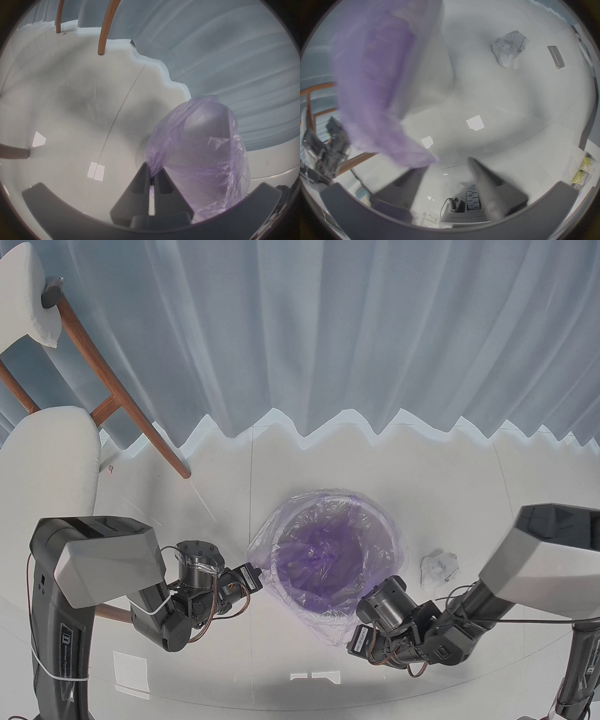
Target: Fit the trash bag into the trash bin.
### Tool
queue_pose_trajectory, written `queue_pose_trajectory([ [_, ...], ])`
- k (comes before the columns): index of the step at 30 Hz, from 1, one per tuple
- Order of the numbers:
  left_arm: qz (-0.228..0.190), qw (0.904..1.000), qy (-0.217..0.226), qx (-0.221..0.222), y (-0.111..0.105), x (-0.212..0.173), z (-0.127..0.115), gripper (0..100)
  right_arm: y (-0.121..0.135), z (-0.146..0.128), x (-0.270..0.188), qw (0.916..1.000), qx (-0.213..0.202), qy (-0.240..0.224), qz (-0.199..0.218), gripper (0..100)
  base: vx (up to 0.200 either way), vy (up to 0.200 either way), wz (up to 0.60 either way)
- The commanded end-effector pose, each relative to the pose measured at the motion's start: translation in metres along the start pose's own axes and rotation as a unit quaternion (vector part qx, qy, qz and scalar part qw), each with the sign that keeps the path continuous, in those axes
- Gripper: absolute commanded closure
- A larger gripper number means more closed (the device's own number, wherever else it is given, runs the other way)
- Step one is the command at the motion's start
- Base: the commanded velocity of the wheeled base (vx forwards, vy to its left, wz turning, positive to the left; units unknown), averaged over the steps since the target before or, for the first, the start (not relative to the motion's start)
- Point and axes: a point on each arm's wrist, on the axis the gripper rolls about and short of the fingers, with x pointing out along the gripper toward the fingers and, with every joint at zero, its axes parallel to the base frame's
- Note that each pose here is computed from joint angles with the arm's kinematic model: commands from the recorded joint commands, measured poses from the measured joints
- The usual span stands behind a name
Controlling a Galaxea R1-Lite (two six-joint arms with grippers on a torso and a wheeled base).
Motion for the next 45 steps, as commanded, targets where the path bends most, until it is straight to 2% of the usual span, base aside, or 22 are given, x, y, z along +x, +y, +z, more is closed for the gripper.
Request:
queue_pose_trajectory([
  [1, 0.011, 0.9999, 0.002, 0.003, 0.000, -0.001, -0.008, 100, -0.015, -0.011, -0.079, 0.9924, 0.015, -0.035, 0.118, 0, 0.000, 0.000, 0.00],
  [2, 0.012, 0.9999, 0.001, 0.003, 0.000, -0.001, -0.008, 100, -0.016, -0.012, -0.081, 0.9919, 0.015, -0.036, 0.121, 0, 0.000, 0.000, 0.00],
  [4, 0.017, 0.9998, -0.001, 0.004, 0.001, -0.004, -0.008, 100, -0.029, -0.011, -0.117, 0.9844, 0.023, -0.052, 0.166, 0, 0.000, 0.000, 0.00],
  [7, 0.016, 0.9999, -0.002, 0.004, 0.001, -0.004, -0.008, 100, -0.040, 0.006, -0.137, 0.9781, 0.053, -0.086, 0.182, 0, 0.000, 0.000, 0.00],
  [9, 0.009, 0.9999, -0.007, 0.004, -0.001, -0.004, -0.008, 100, -0.052, 0.029, -0.154, 0.9699, 0.089, -0.115, 0.195, 0, 0.000, 0.000, 0.00],
  [10, 0.009, 0.9999, -0.007, 0.004, -0.001, -0.004, -0.008, 100, -0.052, 0.029, -0.154, 0.9699, 0.089, -0.115, 0.195, 0, 0.000, 0.000, 0.00],
  [11, 0.008, 0.9999, -0.005, 0.006, -0.001, -0.005, -0.009, 100, -0.060, 0.049, -0.156, 0.9654, 0.109, -0.131, 0.198, 0, 0.000, 0.000, 0.00],
  [12, 0.008, 0.9999, -0.005, 0.006, -0.001, -0.005, -0.009, 0, -0.060, 0.049, -0.156, 0.9654, 0.109, -0.131, 0.198, 0, 0.000, 0.000, 0.00],
  [14, 0.006, 1.0000, -0.004, 0.007, -0.002, -0.006, -0.010, 0, -0.070, 0.072, -0.153, 0.9625, 0.125, -0.143, 0.194, 0, 0.000, 0.000, 0.00],
  [16, 0.003, 0.9999, -0.011, 0.008, -0.007, -0.009, -0.006, 0, -0.069, 0.085, -0.144, 0.9642, 0.116, -0.151, 0.185, 0, 0.000, 0.000, 0.00],
  [21, -0.006, 0.9997, -0.023, 0.008, -0.017, -0.027, 0.006, 0, -0.065, 0.093, -0.121, 0.9724, 0.088, -0.142, 0.163, 0, 0.000, 0.000, 0.00],
  [31, 0.004, 0.9998, -0.019, 0.001, -0.023, -0.096, 0.013, 0, -0.056, 0.102, -0.086, 0.9696, 0.060, -0.156, 0.179, 0, 0.000, 0.000, 0.00],
  [32, 0.005, 0.9998, -0.018, 0.001, -0.023, -0.100, 0.012, 0, -0.056, 0.102, -0.083, 0.9696, 0.059, -0.156, 0.179, 100, 0.000, 0.000, 0.00],
  [40, -0.013, 0.9994, -0.033, 0.005, -0.027, -0.115, 0.011, 0, -0.052, 0.110, -0.070, 0.9687, 0.060, -0.157, 0.183, 100, 0.000, 0.000, 0.00],
  [45, -0.015, 0.9990, -0.042, 0.004, -0.024, -0.124, 0.010, 0, -0.059, 0.120, -0.064, 0.9682, 0.074, -0.164, 0.174, 100, 0.000, 0.000, 0.00],
])
